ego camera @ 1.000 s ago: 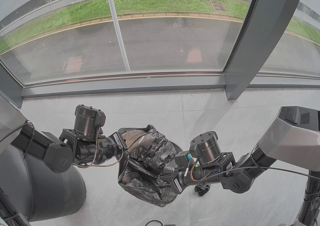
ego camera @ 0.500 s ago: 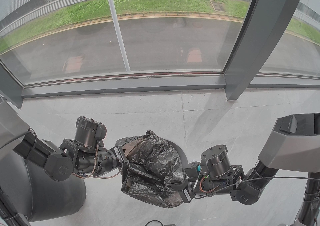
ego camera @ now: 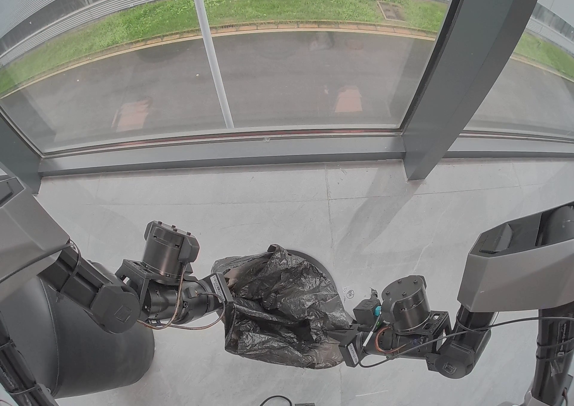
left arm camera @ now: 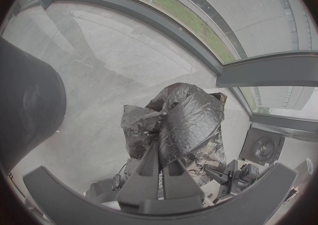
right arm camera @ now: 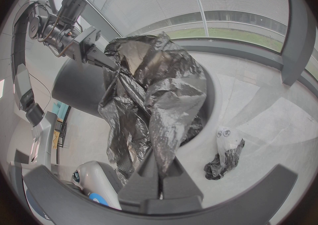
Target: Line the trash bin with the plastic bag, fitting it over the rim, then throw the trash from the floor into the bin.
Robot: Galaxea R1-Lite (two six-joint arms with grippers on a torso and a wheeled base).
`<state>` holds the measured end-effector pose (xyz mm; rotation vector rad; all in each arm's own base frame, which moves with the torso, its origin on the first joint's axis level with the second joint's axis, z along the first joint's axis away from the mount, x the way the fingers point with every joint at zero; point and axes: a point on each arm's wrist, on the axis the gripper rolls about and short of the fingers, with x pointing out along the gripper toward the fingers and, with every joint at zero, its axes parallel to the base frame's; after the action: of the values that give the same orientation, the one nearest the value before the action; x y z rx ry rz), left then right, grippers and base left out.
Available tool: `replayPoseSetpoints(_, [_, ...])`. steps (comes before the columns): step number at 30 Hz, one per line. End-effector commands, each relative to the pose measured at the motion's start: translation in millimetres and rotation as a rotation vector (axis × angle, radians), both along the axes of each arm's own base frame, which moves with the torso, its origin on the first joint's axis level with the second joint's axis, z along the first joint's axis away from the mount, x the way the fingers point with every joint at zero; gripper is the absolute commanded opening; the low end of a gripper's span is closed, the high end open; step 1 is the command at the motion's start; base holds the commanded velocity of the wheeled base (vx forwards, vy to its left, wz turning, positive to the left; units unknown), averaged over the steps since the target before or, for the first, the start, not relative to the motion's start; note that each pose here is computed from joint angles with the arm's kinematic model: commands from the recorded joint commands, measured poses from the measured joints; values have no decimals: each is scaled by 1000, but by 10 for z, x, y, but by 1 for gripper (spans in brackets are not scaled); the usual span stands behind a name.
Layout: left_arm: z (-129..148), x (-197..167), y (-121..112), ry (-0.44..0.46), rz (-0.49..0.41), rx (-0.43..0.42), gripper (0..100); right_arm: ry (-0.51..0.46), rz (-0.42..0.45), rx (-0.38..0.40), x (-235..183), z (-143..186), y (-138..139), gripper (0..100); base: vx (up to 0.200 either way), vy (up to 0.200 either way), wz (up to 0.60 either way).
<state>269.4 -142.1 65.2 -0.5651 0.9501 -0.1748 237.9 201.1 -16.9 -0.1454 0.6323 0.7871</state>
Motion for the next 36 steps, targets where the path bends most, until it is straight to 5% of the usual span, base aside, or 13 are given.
replayPoseSetpoints(1, [-62, 10, 10, 13, -6, 18, 0, 32, -18, -29, -22, -104, -87, 0, 0, 0, 0])
replayPoseSetpoints(14, [-204, 86, 173, -8, -54, 157, 0, 11, -80, -49, -11, -63, -207, 0, 0, 0, 0])
replayPoseSetpoints(36, [3, -272, 199, 66, -127, 129, 0, 28, -54, -62, -201, -56, -314, 0, 0, 0, 0])
